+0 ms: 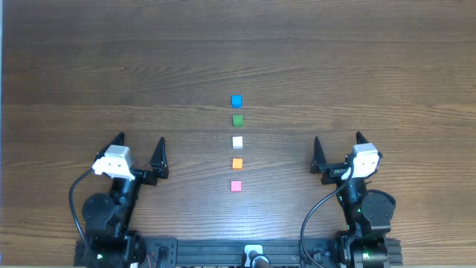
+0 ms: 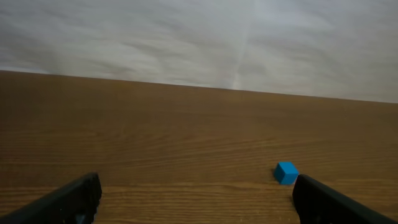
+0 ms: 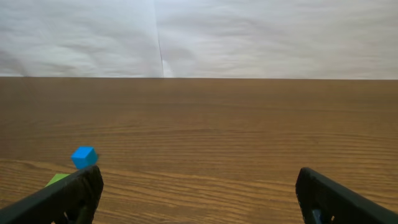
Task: Stack Cubes
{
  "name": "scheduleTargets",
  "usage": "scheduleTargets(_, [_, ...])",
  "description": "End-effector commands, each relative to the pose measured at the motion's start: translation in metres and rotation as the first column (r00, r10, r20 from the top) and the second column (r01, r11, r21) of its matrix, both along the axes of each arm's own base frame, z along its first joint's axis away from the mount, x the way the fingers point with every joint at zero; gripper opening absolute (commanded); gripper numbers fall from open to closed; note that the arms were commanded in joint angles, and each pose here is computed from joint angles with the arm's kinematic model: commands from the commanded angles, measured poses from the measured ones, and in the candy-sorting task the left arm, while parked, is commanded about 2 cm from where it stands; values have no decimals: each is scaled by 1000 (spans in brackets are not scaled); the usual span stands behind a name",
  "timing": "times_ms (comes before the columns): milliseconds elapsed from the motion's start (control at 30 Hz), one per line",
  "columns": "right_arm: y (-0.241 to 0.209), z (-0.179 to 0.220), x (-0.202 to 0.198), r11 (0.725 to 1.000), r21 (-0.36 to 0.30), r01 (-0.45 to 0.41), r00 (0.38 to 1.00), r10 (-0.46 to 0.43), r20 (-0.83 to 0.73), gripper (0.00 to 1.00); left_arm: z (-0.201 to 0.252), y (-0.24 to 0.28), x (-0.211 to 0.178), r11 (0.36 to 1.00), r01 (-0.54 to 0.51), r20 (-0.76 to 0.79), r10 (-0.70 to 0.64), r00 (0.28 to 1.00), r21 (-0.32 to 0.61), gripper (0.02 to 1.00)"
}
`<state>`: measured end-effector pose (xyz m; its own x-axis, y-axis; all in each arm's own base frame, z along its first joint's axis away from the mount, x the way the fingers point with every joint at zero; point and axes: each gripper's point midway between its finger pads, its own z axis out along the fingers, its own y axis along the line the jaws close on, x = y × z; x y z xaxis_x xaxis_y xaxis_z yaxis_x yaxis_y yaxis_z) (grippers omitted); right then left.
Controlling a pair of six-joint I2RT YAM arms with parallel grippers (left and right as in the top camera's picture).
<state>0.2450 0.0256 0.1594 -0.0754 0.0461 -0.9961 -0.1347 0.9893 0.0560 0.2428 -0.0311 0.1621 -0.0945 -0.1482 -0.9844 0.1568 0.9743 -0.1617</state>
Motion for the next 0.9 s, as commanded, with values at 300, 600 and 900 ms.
scheduleTargets(300, [-2, -2, 0, 1000, -5, 9, 1000, -9, -4, 993, -3, 0, 0, 999, -4, -13, 3, 1000, -41, 1000])
scheduleTargets(600, [-2, -2, 0, 1000, -5, 9, 1000, -9, -4, 991, -3, 0, 0, 995, -8, -23, 6, 1000, -98, 1000])
scheduleTargets(900, [-2, -2, 0, 1000, -5, 9, 1000, -9, -4, 991, -3, -11, -1, 990, 51, -55, -58, 997, -132, 1000])
